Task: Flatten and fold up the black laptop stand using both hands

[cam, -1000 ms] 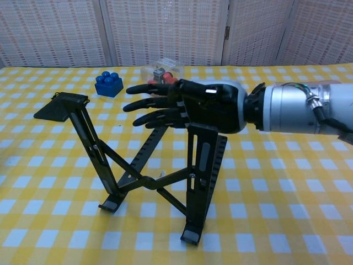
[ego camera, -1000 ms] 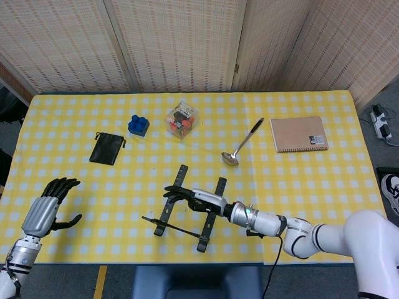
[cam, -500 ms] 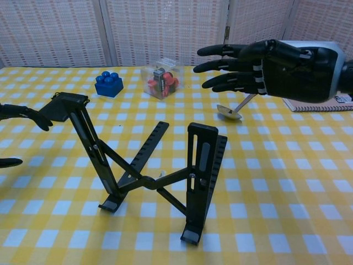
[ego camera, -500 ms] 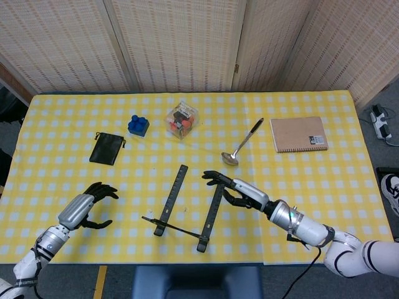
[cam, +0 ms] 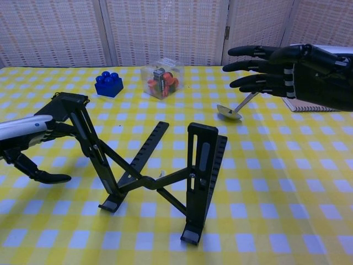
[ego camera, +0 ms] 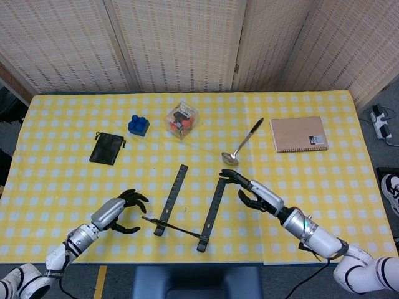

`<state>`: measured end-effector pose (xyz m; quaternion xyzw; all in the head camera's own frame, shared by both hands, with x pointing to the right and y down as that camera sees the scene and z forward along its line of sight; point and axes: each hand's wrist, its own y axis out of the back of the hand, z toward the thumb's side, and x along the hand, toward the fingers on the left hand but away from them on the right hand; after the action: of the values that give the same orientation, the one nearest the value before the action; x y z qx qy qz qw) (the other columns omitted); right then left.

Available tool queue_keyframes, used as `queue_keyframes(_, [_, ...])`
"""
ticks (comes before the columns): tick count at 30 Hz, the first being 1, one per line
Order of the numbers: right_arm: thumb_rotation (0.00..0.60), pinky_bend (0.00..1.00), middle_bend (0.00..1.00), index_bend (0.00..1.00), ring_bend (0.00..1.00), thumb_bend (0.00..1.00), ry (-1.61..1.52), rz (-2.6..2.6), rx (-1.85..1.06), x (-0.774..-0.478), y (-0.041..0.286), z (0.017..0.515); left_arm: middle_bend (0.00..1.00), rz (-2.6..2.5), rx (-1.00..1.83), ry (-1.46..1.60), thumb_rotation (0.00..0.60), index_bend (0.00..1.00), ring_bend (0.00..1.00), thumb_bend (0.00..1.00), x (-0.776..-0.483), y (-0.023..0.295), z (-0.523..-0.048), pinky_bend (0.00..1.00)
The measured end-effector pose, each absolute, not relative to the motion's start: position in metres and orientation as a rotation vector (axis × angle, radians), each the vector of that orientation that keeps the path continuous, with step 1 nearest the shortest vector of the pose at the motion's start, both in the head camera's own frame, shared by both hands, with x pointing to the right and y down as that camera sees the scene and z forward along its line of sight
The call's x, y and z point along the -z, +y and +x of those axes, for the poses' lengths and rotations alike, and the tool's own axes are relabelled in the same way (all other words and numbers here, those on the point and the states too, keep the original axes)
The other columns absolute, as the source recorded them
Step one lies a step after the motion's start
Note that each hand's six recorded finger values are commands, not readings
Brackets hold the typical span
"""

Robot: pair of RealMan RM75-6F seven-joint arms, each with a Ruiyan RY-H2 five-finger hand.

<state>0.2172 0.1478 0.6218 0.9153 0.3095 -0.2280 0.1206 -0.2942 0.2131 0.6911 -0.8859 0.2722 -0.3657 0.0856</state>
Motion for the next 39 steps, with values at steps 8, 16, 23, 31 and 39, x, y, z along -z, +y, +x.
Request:
queue_keyframes(8, [0.221,0.0,0.09,0.0,0.12,0.78,0.919,2.652,0.675,-0.627,0.15,0.226,0.3,-2.733,1.072,0.783,0.6,0.47,0.18,0.35,-0.706,0.218,-0.268,0.06])
queue_keyframes(16, [0.22,0.0,0.09,0.0,0.12,0.78,0.929,2.628,0.683,-0.632,0.151,0.231,0.32,-2.717,1.068,0.778,0.6,0.5,0.19,0.38,-0.712,0.217,-0.26,0.06])
queue_keyframes(23, [0.222,0.0,0.09,0.0,0.12,0.78,0.936,2.623,0.684,-0.634,0.151,0.235,0.32,-2.711,1.073,0.785,0.6,0.53,0.19,0.39,-0.713,0.218,-0.259,0.06])
queue_keyframes(31, [0.221,0.0,0.09,0.0,0.12,0.78,0.942,2.607,0.689,-0.636,0.15,0.238,0.32,-2.709,1.076,0.779,0.6,0.54,0.19,0.41,-0.713,0.22,-0.258,0.06])
queue_keyframes(39, [0.22,0.0,0.09,0.0,0.11,0.78,0.94,2.607,0.688,-0.637,0.15,0.239,0.32,-2.713,1.072,0.777,0.6,0.55,0.19,0.43,-0.712,0.22,-0.256,0.06])
